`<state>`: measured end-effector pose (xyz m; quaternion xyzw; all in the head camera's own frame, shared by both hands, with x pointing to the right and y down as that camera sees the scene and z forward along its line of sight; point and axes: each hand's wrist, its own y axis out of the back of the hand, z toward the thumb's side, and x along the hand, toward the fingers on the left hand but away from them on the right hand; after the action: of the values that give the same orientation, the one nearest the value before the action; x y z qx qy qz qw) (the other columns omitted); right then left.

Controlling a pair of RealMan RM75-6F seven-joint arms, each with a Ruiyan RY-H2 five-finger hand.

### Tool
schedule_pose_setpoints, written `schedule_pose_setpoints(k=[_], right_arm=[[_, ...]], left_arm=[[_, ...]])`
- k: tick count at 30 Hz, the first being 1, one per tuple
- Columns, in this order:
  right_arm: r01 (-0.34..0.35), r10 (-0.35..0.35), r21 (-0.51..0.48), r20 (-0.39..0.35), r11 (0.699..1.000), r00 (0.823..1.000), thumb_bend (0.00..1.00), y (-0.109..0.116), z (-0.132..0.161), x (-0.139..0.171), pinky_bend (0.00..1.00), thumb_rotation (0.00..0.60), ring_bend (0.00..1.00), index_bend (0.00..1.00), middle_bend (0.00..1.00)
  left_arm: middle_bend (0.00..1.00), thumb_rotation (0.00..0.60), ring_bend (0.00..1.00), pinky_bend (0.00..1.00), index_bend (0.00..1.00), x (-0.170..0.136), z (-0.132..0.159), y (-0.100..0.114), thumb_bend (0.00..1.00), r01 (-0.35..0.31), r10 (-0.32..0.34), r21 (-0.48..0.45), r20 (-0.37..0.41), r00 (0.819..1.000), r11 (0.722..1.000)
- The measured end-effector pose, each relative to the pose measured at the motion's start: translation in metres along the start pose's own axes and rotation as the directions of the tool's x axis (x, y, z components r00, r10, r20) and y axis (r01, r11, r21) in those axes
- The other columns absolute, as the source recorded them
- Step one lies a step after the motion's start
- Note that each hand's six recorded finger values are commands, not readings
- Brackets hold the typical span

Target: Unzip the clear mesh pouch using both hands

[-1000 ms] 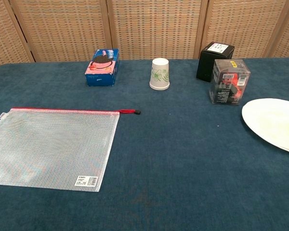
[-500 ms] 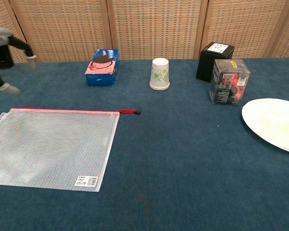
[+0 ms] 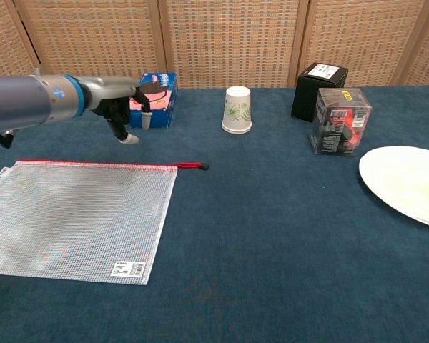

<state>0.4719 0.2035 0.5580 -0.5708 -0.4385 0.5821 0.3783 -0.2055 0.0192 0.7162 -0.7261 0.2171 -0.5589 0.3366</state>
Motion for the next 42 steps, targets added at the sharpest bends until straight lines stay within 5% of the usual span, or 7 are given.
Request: schedule_pose_setpoints(k=[10, 25, 42], right_arm=[[-0.011, 0.011, -0.003, 0.021, 1.000, 1.000, 0.00, -0.003, -0.006, -0.004, 0.00, 0.600, 0.00, 0.03, 0.00], [-0.015, 0.015, -0.021, 0.031, 1.000, 0.999, 0.00, -0.002, -0.010, -0.006, 0.00, 0.600, 0.00, 0.04, 0.00], [-0.020, 0.021, -0.029, 0.033, 0.999, 0.999, 0.00, -0.003, -0.012, -0.006, 0.00, 0.600, 0.00, 0.04, 0.00]], left_arm=[[0.96, 0.600, 0.99, 1.00, 0.46, 0.034, 0.053, -0.021, 0.33, 0.076, -0.077, 0.023, 0.040, 0.996, 0.997], [0.96, 0.600, 0.99, 1.00, 0.47, 0.061, 0.091, -0.042, 0.33, 0.125, -0.126, 0.071, 0.013, 0.992, 0.990], [0.96, 0.600, 0.99, 1.00, 0.51, 0.065, 0.100, -0.047, 0.40, 0.131, -0.132, 0.073, 0.008, 0.991, 0.989]])
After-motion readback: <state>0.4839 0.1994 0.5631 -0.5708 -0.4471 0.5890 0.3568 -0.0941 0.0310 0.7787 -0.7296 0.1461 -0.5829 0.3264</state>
